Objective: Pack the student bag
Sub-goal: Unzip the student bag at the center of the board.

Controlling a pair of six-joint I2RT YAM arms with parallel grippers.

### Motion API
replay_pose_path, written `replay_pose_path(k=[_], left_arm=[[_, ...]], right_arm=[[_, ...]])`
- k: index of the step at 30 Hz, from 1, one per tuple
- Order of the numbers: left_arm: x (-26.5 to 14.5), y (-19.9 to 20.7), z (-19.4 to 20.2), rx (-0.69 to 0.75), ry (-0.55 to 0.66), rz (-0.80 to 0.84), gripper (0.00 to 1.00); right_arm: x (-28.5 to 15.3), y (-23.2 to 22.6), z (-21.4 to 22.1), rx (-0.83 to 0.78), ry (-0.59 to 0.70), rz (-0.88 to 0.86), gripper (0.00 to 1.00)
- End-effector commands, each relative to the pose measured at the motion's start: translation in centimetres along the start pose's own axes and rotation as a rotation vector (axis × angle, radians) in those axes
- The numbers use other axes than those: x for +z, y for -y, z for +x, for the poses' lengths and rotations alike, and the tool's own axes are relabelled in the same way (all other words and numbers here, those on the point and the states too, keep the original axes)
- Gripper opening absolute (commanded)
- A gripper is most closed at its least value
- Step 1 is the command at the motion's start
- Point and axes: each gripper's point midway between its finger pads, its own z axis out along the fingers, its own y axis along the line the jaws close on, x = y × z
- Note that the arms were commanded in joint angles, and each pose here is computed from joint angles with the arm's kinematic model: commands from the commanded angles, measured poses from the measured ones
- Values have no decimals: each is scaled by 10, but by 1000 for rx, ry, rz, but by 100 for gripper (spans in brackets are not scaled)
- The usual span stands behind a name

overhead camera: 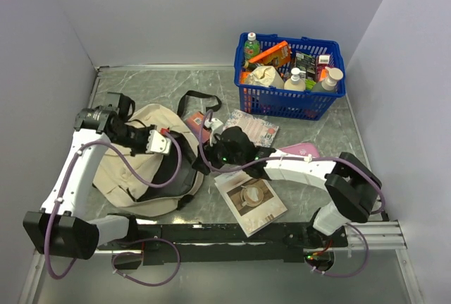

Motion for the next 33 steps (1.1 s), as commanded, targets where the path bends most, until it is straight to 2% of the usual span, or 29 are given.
replay_pose_path(k=[1, 5, 8, 9, 14, 17, 20, 22, 24, 27, 28, 30, 33], left_arm=[[-16, -12, -36, 95, 92, -34, 7], [-8, 2, -42, 125, 99, 1, 14], [4, 19, -39, 103, 106, 56, 14], [8, 25, -39, 98, 107, 74, 14], [8, 26, -42, 105, 101, 80, 20], [7, 26, -43, 97, 97, 80, 28], [6, 26, -45, 90, 102, 76, 31], [6, 27, -46, 80, 104, 76, 38], [3, 26, -50, 64, 111, 68, 41], [-2, 24, -62, 1, 148, 52, 52], [-3, 25, -65, -19, 165, 52, 72], [-2, 32, -76, -68, 226, 66, 97], [2, 40, -84, -150, 286, 79, 97]], right_arm=[[13, -32, -47, -3, 85, -120, 63], [22, -24, -50, -106, 125, -48, 63], [13, -12, -59, -388, 240, 22, 67], [11, -5, -58, -436, 243, 43, 71], [4, -2, -71, -683, 289, 17, 80], [5, -1, -79, -755, 313, 23, 85], [15, -3, -79, -798, 292, 2, 86], [19, -4, -83, -804, 301, 2, 86], [24, -6, -82, -811, 293, -6, 86], [30, -6, -73, -813, 266, -24, 86], [31, -7, -70, -812, 263, -38, 86], [34, -11, -65, -813, 246, -57, 86], [39, -13, -62, -809, 235, -60, 85]])
